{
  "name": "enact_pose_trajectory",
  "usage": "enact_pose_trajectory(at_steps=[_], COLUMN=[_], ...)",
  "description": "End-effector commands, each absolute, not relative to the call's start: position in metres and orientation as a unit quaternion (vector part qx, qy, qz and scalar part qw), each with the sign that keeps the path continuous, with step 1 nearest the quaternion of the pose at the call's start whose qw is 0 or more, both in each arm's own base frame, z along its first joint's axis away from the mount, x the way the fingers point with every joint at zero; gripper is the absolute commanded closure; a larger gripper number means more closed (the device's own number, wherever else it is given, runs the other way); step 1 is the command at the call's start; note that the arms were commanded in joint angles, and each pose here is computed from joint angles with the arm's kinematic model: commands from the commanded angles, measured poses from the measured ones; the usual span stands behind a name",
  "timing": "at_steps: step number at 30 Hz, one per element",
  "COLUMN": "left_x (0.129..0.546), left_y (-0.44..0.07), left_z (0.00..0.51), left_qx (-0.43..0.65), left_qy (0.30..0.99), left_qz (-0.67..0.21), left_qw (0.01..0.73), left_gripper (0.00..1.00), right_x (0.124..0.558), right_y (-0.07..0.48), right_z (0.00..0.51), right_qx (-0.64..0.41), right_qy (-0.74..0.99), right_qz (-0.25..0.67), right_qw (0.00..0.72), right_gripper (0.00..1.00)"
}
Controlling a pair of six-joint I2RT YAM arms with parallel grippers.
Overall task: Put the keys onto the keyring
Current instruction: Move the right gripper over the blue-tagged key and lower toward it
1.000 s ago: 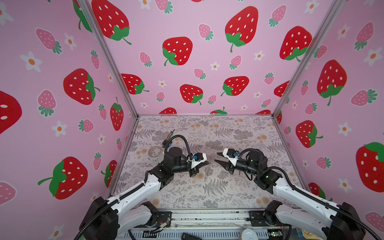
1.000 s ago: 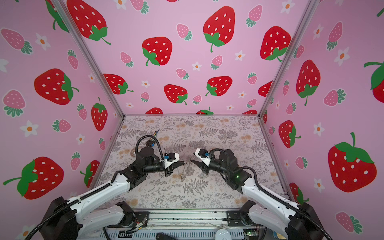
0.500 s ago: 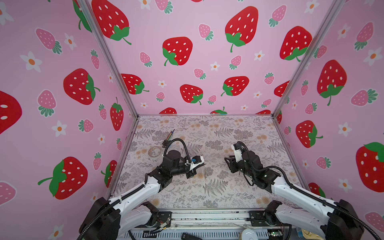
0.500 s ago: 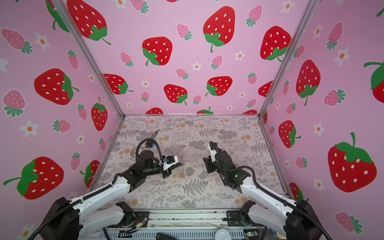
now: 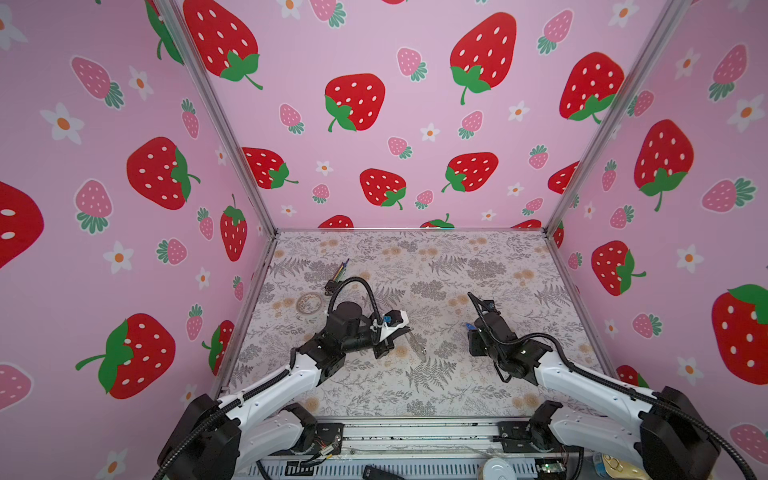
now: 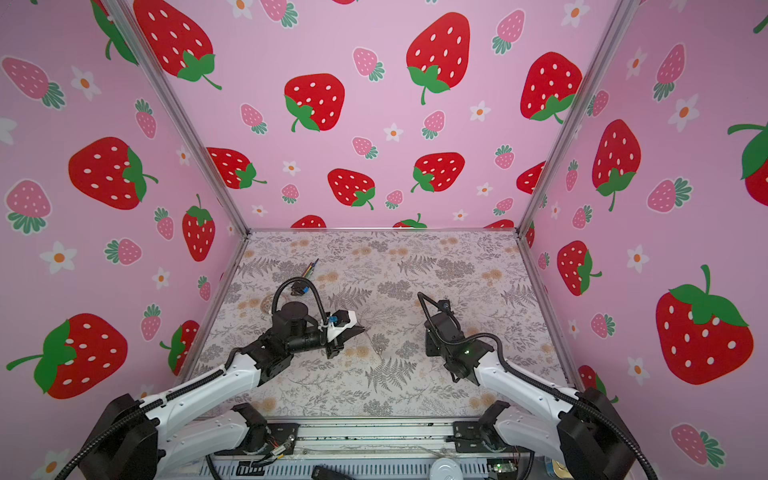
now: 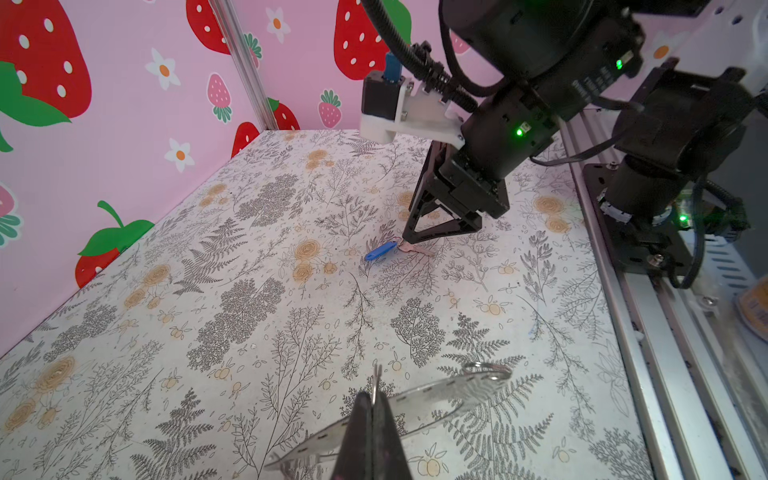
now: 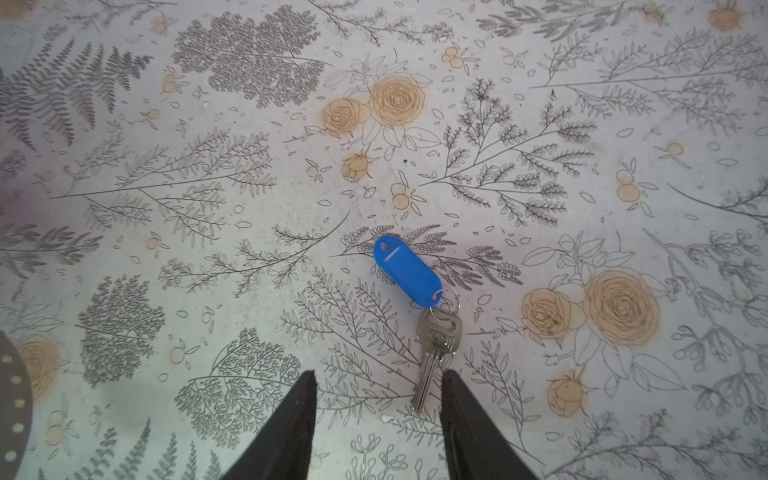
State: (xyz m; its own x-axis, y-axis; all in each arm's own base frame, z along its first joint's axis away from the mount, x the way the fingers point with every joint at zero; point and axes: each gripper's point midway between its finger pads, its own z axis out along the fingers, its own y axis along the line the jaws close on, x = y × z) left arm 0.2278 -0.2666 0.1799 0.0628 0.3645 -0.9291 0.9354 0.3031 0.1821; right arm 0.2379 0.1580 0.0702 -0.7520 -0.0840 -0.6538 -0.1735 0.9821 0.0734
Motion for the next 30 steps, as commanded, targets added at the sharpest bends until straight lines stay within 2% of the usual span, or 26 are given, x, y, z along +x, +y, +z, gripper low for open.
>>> enact_pose_trajectory(at_steps=[1,12,22,26,30], left_x=[0.234,0.233,0.233,0.235,0.235], left_y=[-0.277,-0.280,-0.280,-0.280,-0.280], left_z=[0.213,0.210,0.208,0.205,0.204], left_qx=[0.515,0.521,0.523,0.524,0.524], left_qy=[0.596,0.599,0.599,0.601,0.601], left_qz=[-0.293,-0.284,-0.275,-0.271,-0.270], left_qw=[0.541,0.538,0.541,0.540,0.539], left_gripper=[1.00,1.00,1.00,1.00,1.00], right_x=[0.236,0.242,0.250,0.249,0.235], right_y=[0.144,0.136,0.160,0.184,0.225], right_z=[0.058,0.034,0.018,0.012,0.019], right_qx=[-0.037,-0.021,-0.074,-0.117,-0.175], right_qy=[0.941,0.948,0.951,0.950,0.933], right_qz=[0.041,0.063,0.091,0.129,0.206], right_qw=[0.335,0.311,0.288,0.260,0.236], right_gripper=[0.44,0.38,0.37,0.40,0.46])
